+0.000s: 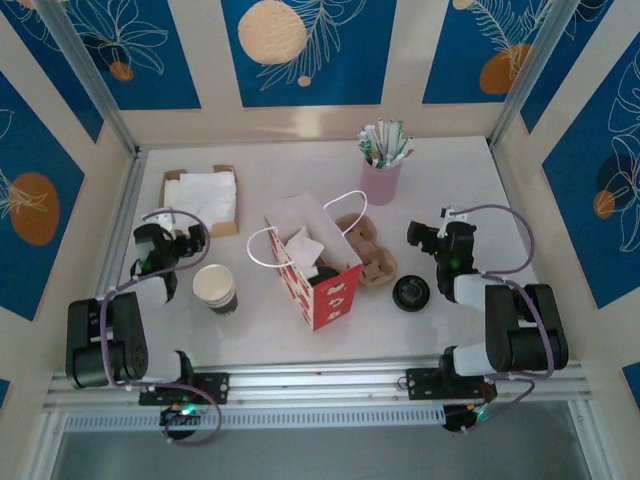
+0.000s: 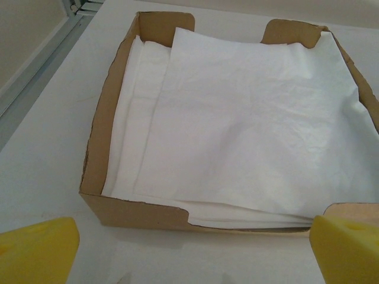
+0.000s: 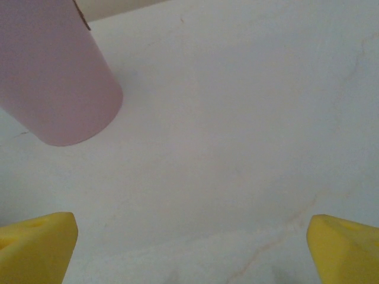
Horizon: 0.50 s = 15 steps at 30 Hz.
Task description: Pack the takeout coffee
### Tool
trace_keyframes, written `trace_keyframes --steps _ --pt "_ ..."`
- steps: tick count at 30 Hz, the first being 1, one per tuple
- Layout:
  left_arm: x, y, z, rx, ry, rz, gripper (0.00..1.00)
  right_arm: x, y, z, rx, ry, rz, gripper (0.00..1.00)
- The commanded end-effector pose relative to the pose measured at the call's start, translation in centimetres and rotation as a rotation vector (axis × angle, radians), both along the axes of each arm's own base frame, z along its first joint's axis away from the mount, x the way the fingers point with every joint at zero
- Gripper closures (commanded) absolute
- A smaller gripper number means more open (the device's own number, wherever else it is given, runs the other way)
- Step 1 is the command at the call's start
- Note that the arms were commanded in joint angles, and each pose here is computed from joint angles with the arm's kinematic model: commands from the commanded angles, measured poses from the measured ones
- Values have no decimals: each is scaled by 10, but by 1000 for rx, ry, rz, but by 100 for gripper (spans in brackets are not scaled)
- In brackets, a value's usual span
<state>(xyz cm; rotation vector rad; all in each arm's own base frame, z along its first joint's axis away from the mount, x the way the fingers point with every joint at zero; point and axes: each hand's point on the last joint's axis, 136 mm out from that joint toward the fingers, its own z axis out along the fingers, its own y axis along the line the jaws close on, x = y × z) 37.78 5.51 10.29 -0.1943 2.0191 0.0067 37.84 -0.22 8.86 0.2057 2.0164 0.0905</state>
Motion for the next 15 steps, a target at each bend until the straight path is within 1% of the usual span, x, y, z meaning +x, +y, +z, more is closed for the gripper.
trace_keyframes --steps 1,2,5,6,7,8,9,13,15 --pt "0 -5 18 21 -85 -30 0 16 15 17 -101 -109 65 1" --pt "-3 -4 20 25 -97 -27 0 16 18 17 -111 -104 70 1" --pt "-10 -3 25 31 -136 -13 0 17 16 14 -83 -90 79 1" --pt "-11 -4 27 32 -144 -16 0 17 19 8 -78 -75 108 1" --pt "-12 -6 28 31 -148 -26 0 17 25 4 -74 -97 148 1" --pt "-12 -8 28 29 -154 -36 0 18 26 9 -79 -133 142 1" --pt "-13 -11 29 21 -157 -49 0 16 25 7 -86 -99 133 1" --pt "-19 -26 37 -43 -185 -104 0 18 23 6 -75 -98 134 1" --pt "-21 -33 40 -53 -205 -124 0 17 23 5 -72 -90 136 1"
